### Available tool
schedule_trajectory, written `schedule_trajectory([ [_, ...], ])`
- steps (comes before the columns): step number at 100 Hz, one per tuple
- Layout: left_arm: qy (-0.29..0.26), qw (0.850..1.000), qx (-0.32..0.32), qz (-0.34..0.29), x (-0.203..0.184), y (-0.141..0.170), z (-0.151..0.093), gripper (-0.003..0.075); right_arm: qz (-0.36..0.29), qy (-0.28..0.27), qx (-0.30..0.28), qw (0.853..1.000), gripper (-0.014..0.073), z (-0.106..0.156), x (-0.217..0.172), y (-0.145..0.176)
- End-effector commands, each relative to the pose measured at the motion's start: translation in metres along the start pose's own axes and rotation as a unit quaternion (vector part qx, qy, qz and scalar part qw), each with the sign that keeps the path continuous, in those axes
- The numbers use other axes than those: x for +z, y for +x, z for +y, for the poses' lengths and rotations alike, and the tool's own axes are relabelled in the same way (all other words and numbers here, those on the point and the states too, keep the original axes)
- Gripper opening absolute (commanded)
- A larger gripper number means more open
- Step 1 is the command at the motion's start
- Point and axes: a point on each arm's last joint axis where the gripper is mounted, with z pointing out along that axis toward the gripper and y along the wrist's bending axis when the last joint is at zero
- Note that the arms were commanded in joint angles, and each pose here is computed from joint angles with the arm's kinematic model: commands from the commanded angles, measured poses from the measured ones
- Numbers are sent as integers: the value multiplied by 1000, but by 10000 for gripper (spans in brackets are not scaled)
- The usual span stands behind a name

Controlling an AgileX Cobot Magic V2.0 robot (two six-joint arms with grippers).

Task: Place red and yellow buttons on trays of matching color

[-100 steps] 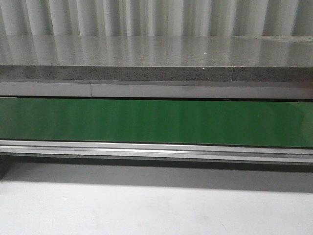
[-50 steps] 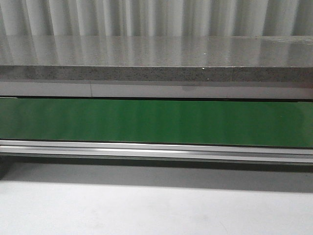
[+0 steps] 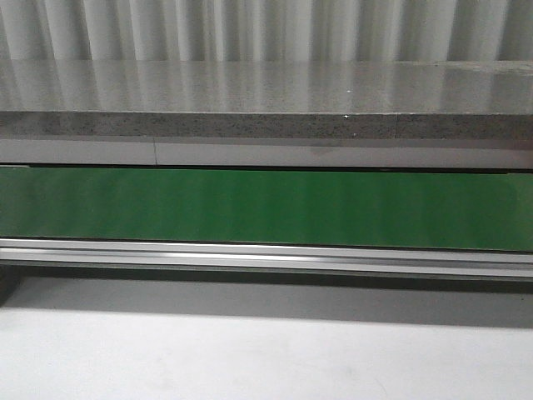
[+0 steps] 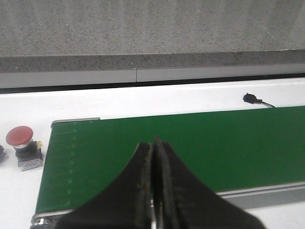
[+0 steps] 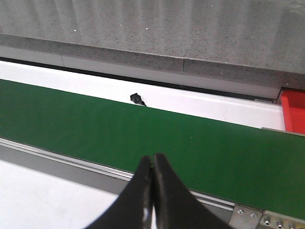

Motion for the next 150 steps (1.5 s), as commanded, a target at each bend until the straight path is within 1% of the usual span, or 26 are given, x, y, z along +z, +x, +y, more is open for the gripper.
schedule_trajectory([
  [1,-12,999,-12,-38,9,-32,2,-20,-38,2,-2,999,-66,0,-3,-12],
  [17,-68,997,-42,21,39,-61,18,-11,-38,2,-2,999,-66,0,-3,-12],
  [24,-91,993,-57,41,53,-71,28,48,-38,2,-2,999,-66,0,-3,-12],
  [31,-110,989,-80,53,68,-81,41,173,-38,2,-2,999,-66,0,-3,-12],
  [36,-121,986,-97,59,74,-86,49,312,-38,2,-2,999,-66,0,-3,-12],
  [38,-126,984,-104,65,79,-86,53,348,-38,2,-2,999,-66,0,-3,-12],
  [39,-127,984,-105,65,79,-88,54,382,-38,2,-2,999,-66,0,-3,-12],
  [43,-136,980,-119,79,87,-89,62,471,-38,2,-2,999,-66,0,-3,-12],
  [48,-145,976,-136,92,94,-91,71,538,-38,2,-2,999,-66,0,-3,-12],
  [50,-148,972,-148,101,100,-91,75,551,-38,2,-2,999,-66,0,-3,-12],
  [54,-152,968,-168,112,106,-91,82,556,-38,2,-2,999,-66,0,-3,-12],
  [61,-158,953,-222,134,118,-88,95,543,-38,2,-2,999,-66,0,-3,-12],
  [69,-168,926,-295,163,131,-83,111,526,-38,2,-2,999,-66,0,-3,-12],
  [74,-182,907,-331,184,139,-77,122,524,-38,2,-2,999,-66,0,-3,-12],
  [76,-190,897,-349,193,143,-74,126,524,-38,2,-2,999,-66,0,-3,-12],
  [78,-199,882,-375,206,149,-69,132,524,-38,2,-2,999,-66,0,-3,-12],
  [81,-208,867,-396,220,151,-65,137,524,-38,2,-2,999,-66,0,-3,-12],
  [84,-220,845,-426,236,156,-60,143,524,-38,2,-2,999,-66,0,-3,-12],
  [87,-227,831,-444,249,161,-55,146,524,-38,2,-2,999,-66,0,-3,-12],
  [92,-236,811,-467,261,170,-50,150,524,-38,2,-2,999,-66,0,-3,-12],
  [95,-238,806,-474,263,173,-50,151,524,-38,2,-2,999,-66,0,-3,-12],
  [99,-247,789,-497,263,180,-47,154,524,-38,2,-2,999,-66,0,-3,-12],
  [107,-259,765,-532,255,188,-44,158,524,-38,2,-2,999,-66,0,-3,-12],
  [114,-257,758,-553,233,197,-46,162,524,-38,2,-2,999,-66,0,-3,-12],
  [120,-254,754,-561,227,204,-45,165,524,-38,2,-2,999,-66,0,-3,-12],
  [150,-261,742,-566,248,241,-30,182,524,-38,2,-2,999,-66,0,-3,-12],
])
